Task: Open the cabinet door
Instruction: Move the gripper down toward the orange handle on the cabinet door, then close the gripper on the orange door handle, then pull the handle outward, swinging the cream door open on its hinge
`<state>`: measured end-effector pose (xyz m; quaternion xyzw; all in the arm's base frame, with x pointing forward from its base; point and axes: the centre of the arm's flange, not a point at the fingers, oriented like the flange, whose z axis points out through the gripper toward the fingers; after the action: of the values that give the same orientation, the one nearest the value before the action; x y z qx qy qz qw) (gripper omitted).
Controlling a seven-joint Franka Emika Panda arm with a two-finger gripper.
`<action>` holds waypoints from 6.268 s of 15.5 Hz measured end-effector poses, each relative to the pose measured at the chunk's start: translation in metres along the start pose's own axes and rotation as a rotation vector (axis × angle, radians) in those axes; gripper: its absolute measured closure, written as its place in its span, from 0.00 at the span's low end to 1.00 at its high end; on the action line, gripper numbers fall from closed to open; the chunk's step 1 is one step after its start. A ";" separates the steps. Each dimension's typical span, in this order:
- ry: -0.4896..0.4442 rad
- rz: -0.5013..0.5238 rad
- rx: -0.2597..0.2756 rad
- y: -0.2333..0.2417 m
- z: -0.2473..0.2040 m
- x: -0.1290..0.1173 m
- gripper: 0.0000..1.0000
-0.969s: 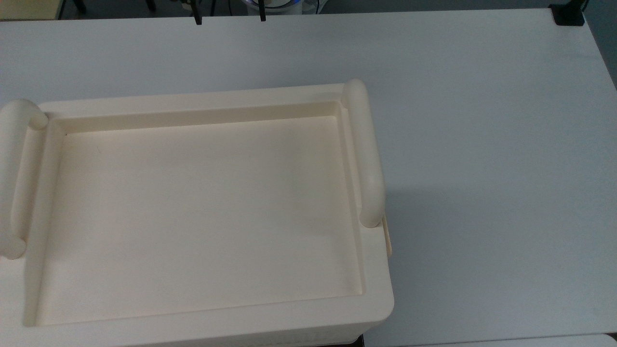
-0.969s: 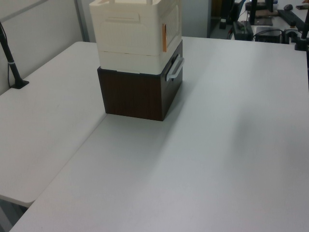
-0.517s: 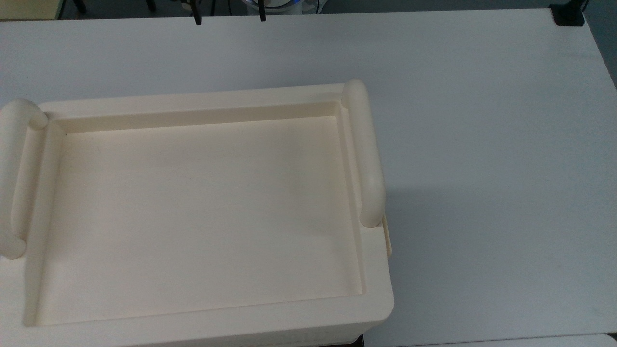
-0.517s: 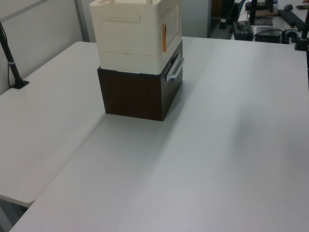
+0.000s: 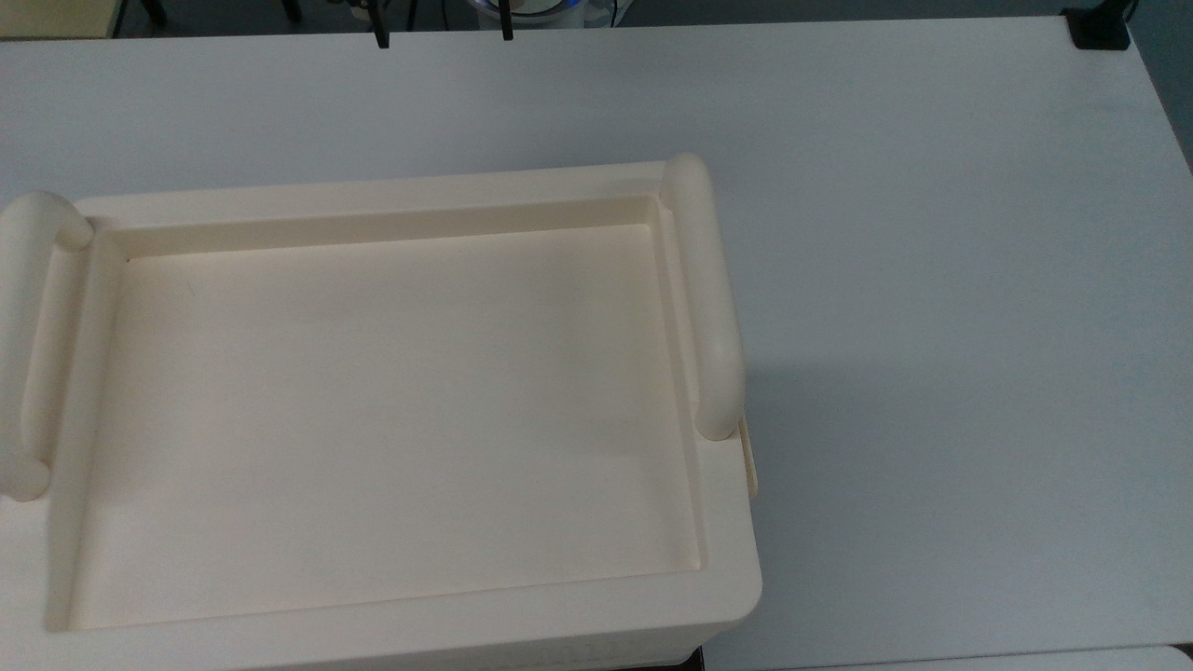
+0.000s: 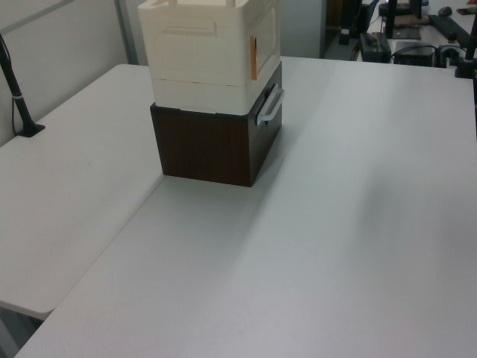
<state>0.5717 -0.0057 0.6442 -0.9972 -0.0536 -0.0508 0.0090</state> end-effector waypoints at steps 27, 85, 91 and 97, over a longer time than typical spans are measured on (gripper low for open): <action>0.248 -0.085 0.011 0.018 -0.031 0.015 0.17; 0.525 -0.138 0.107 -0.067 0.015 0.083 0.86; 0.392 -0.160 0.128 -0.047 -0.002 0.055 0.86; 0.311 -0.170 0.134 -0.008 -0.008 0.035 0.81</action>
<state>0.6045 0.0060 0.6554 -0.9664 -0.1391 -0.2011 0.0792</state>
